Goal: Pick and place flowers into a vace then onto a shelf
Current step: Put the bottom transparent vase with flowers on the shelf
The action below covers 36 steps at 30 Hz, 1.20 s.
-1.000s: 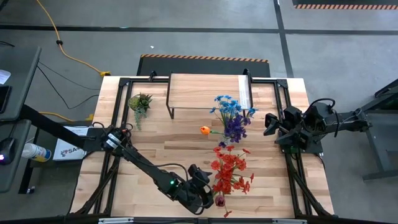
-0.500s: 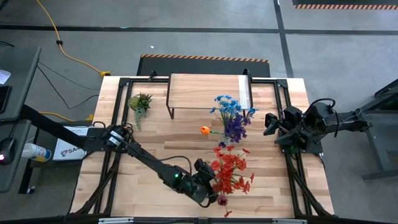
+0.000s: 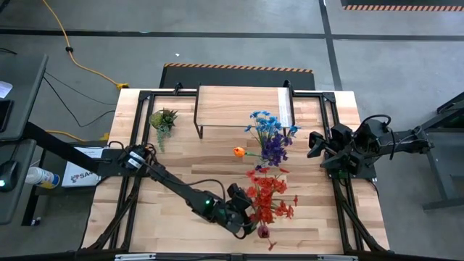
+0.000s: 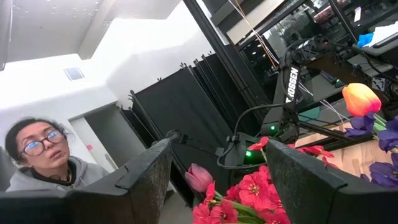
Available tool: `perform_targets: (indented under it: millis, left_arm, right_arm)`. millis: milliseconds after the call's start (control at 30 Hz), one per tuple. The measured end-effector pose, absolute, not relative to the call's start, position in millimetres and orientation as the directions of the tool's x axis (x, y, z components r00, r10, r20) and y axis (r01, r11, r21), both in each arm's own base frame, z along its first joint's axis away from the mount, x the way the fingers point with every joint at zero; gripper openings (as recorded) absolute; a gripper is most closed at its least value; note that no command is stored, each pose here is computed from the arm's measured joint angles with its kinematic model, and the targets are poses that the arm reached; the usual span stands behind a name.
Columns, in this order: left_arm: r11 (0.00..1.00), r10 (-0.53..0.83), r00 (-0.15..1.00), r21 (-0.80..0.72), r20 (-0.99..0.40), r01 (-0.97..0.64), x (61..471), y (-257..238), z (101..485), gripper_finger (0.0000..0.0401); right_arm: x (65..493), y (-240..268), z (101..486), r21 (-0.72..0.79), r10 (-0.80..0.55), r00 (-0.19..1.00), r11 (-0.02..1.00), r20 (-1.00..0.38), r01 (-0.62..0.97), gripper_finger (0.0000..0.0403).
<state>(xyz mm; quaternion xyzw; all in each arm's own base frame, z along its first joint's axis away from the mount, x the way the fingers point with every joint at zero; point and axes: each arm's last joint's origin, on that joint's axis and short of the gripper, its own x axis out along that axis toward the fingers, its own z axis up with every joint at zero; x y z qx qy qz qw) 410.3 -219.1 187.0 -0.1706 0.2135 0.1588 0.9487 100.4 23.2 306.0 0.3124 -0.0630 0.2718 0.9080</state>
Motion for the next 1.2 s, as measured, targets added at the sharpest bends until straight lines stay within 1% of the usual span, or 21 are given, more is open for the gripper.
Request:
perform_targets:
  millis: [167,333,600,700,833,900,967,1200]
  left_arm:
    - [0.891,0.23,0.858,-0.255,-0.46,-0.376,414.8,-221.3,172.0,0.0379]
    - [0.884,0.212,0.871,-0.292,-0.443,-0.364,420.1,-225.2,158.8,0.0379]
    - [0.876,0.258,0.874,-0.282,-0.413,-0.392,420.9,-224.4,159.9,0.0379]
    - [0.876,0.25,0.889,-0.3,-0.385,-0.377,422.8,-225.4,163.3,0.0378]
    - [0.877,0.25,0.888,-0.297,-0.387,-0.377,422.7,-225.4,163.2,0.0375]
    - [0.877,0.25,0.887,-0.296,-0.387,-0.377,422.7,-225.4,163.1,0.0363]
    - [0.878,0.251,0.886,-0.293,-0.39,-0.378,422.5,-225.2,162.8,0.0343]
    - [0.88,0.252,0.884,-0.287,-0.393,-0.379,422.6,-224.7,162.5,0.0245]
  right_arm:
    - [100.4,23.2,306.0,0.533,0.454,0.844,0.657,0.284,-0.533,0.0252]
    - [100.3,23.2,305.9,0.534,0.454,0.845,0.657,0.284,-0.532,0.0252]
    - [100.4,23.2,305.7,0.536,0.454,0.845,0.656,0.282,-0.532,0.0252]
    - [100.4,23.2,305.7,0.536,0.454,0.845,0.656,0.282,-0.532,0.0252]
    - [100.4,23.2,305.7,0.536,0.454,0.845,0.656,0.281,-0.531,0.0252]
    - [100.4,23.2,305.7,0.536,0.454,0.845,0.656,0.281,-0.531,0.0252]
    - [100.4,23.2,305.6,0.536,0.454,0.845,0.656,0.28,-0.531,0.0252]
    - [101.0,23.3,303.8,0.545,0.456,0.85,0.657,0.263,-0.521,0.0252]
